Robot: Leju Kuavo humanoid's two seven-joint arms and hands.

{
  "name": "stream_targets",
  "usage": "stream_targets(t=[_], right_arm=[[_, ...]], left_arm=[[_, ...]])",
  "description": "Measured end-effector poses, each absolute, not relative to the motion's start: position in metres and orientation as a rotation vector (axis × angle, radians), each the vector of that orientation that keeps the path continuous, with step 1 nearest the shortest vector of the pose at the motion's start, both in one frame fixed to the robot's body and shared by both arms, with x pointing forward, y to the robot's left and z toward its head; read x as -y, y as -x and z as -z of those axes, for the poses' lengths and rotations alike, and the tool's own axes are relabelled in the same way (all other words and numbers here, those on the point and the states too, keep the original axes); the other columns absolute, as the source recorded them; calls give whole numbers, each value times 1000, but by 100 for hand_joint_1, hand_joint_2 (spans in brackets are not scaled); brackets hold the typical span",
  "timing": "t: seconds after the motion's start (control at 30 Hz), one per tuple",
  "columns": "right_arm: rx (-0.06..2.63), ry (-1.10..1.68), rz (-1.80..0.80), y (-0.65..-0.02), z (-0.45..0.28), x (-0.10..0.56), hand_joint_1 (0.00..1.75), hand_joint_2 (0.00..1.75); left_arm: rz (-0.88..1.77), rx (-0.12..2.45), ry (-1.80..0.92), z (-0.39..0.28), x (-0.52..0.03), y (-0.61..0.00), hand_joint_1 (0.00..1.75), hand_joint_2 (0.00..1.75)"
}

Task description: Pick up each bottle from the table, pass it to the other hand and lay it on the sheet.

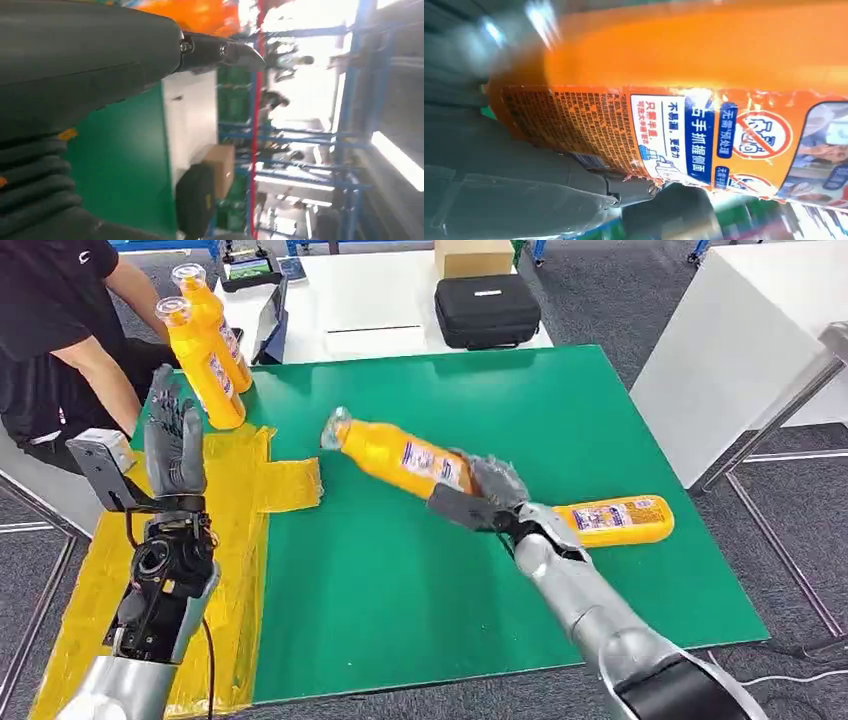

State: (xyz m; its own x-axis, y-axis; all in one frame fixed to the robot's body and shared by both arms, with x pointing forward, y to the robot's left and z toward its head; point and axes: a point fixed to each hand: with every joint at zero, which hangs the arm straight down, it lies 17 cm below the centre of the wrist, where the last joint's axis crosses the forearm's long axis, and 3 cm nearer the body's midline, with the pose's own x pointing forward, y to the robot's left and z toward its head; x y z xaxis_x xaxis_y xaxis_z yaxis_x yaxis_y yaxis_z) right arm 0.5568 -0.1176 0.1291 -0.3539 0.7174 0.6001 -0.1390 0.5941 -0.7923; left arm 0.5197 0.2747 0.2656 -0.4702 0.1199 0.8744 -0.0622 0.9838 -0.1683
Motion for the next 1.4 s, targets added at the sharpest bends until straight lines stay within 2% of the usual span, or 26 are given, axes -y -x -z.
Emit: stream_targets(t=[0.23,0.87,1.4], right_arm=[[1896,500,-811,-540,-193,125,175,175],[1980,488,-712,-525,-220,135,175,175],[1890,282,-789,-547,-211,29,175,175]], left_arm=[[-228,2010,111,-254,-273,-519,0,175],[-251,1969,196,-245,-265,-517,0,175],[-319,1734,859,-255,-139,-491,0,175]])
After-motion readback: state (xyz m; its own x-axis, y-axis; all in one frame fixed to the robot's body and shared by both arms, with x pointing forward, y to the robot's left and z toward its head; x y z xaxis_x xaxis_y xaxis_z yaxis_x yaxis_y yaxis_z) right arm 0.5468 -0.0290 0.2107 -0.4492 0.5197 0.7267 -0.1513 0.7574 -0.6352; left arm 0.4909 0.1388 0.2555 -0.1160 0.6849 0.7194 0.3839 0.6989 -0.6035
